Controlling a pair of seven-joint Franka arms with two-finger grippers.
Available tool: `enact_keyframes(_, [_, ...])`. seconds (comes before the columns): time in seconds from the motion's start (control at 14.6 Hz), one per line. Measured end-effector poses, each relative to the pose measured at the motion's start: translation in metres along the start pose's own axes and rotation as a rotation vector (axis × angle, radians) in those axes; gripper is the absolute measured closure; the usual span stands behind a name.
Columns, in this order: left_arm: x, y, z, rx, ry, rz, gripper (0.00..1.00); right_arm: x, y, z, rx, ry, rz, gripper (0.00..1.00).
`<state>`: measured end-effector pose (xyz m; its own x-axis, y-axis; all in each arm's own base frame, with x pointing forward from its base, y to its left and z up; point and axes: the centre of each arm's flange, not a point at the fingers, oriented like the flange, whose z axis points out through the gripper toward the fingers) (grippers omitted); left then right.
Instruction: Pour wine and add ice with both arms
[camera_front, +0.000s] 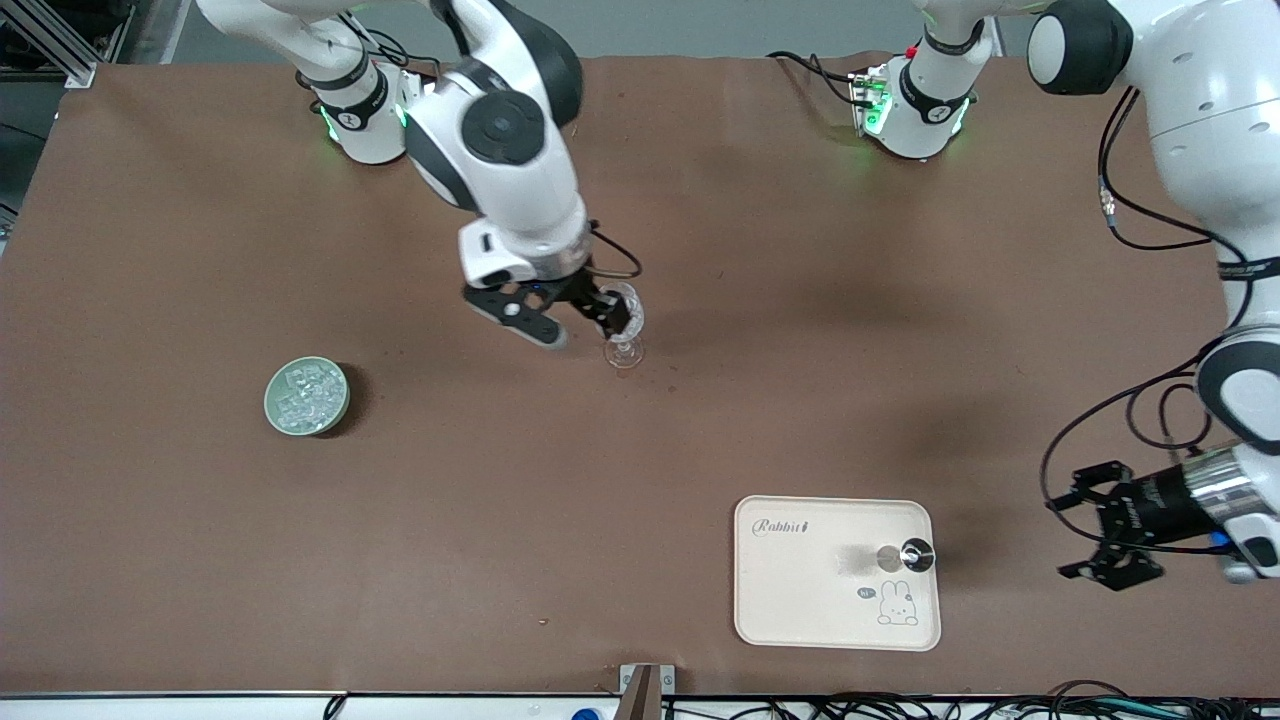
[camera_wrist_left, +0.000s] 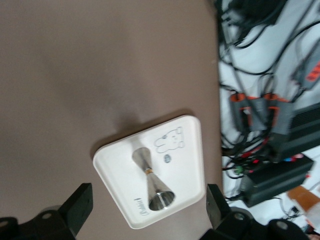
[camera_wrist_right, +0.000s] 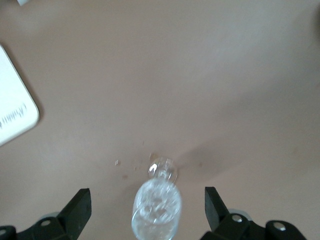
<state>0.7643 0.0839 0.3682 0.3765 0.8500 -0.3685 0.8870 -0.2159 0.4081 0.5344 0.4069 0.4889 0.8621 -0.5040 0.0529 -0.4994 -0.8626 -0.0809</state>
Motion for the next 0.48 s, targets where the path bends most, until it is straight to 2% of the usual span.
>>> enact_keyframes(0.14, [-0.012, 0.013, -0.055, -0.024, 0.058, 0.067, 0.00, 0.039, 0.037, -0.049, -0.031, 0.064, -0.033, 0.00])
enact_keyframes(0.21, [-0.026, 0.018, -0.078, 0.004, 0.098, 0.135, 0.00, 0.060, 0.060, -0.070, -0.047, 0.087, -0.054, 0.00])
enact_keyframes(0.48, [-0.113, 0.031, -0.125, 0.218, 0.179, 0.583, 0.00, 0.144, 0.152, -0.128, -0.107, 0.143, -0.135, 0.00])
